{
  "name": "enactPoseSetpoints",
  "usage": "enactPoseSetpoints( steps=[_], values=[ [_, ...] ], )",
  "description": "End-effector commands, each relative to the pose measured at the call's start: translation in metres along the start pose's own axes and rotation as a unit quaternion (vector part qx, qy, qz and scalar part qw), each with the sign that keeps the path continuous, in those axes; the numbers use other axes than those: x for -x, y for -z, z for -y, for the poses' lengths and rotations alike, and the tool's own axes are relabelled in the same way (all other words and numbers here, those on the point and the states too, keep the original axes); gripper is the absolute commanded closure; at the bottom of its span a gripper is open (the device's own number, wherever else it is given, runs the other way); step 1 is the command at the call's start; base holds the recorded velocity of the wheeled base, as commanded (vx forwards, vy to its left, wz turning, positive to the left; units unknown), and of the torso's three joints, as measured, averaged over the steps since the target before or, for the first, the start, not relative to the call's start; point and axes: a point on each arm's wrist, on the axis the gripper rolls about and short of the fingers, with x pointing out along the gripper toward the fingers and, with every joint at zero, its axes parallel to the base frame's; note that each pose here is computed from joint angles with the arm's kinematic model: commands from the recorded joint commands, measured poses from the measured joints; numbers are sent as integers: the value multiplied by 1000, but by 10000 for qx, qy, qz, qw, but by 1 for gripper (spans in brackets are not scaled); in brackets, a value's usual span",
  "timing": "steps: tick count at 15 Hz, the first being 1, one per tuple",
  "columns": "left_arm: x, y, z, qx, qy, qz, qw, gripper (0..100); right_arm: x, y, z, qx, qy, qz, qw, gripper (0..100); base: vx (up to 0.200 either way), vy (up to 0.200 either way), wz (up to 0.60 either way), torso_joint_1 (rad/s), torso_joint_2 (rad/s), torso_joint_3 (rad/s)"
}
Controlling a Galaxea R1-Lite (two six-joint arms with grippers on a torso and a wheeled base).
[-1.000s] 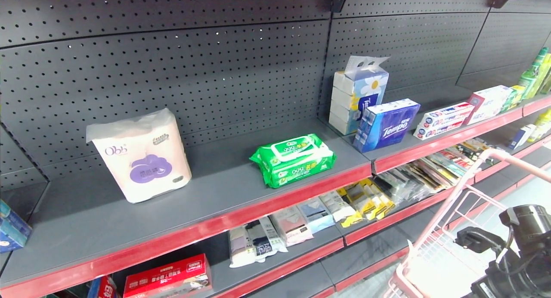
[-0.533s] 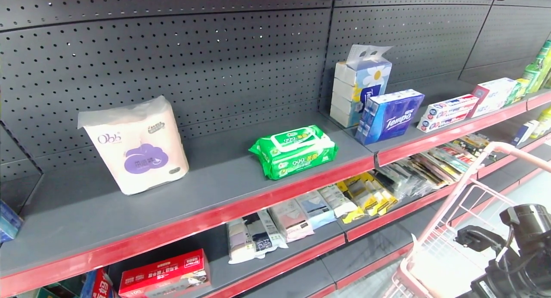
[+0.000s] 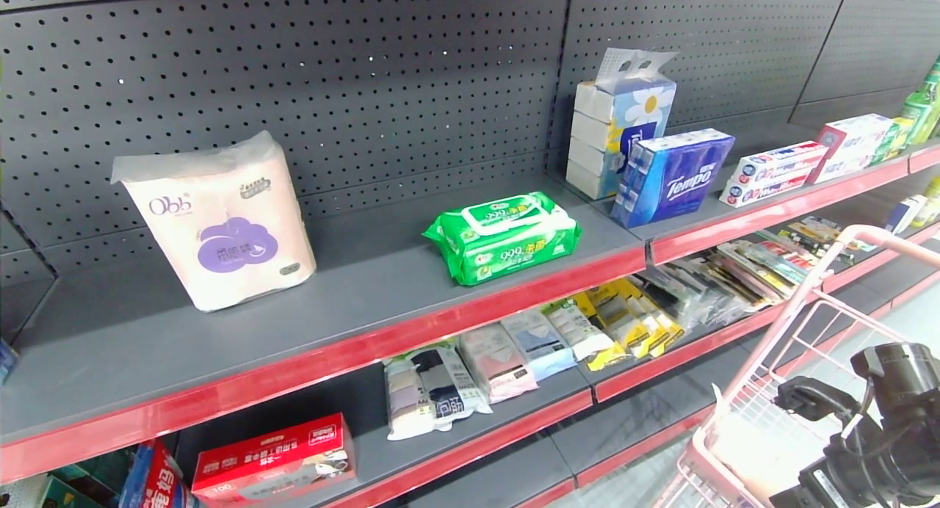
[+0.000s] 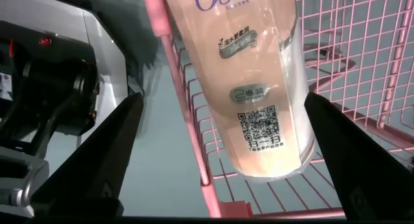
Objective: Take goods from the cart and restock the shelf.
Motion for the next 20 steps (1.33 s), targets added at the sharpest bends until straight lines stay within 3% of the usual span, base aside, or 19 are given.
enactPoseSetpoints(
  steps=[1,8,12,20],
  values=[
    [0,0,0,-2,0,5,10000,0,-1,1,4,13,50,-18,10000,0,0,0,0,-85,207,95],
    [0,0,0,-2,7,5,10000,0,-6,3,10,-28,55,-99,9999,0,0,0,0,-8,19,10],
    [0,0,0,-2,0,5,10000,0,-9,3,13,-70,78,-94,9999,0,0,0,0,-148,336,190],
    [0,0,0,6,0,5,10000,0,-4,-1,35,-131,-79,518,9985,0,0,0,0,-84,195,107]
  ],
)
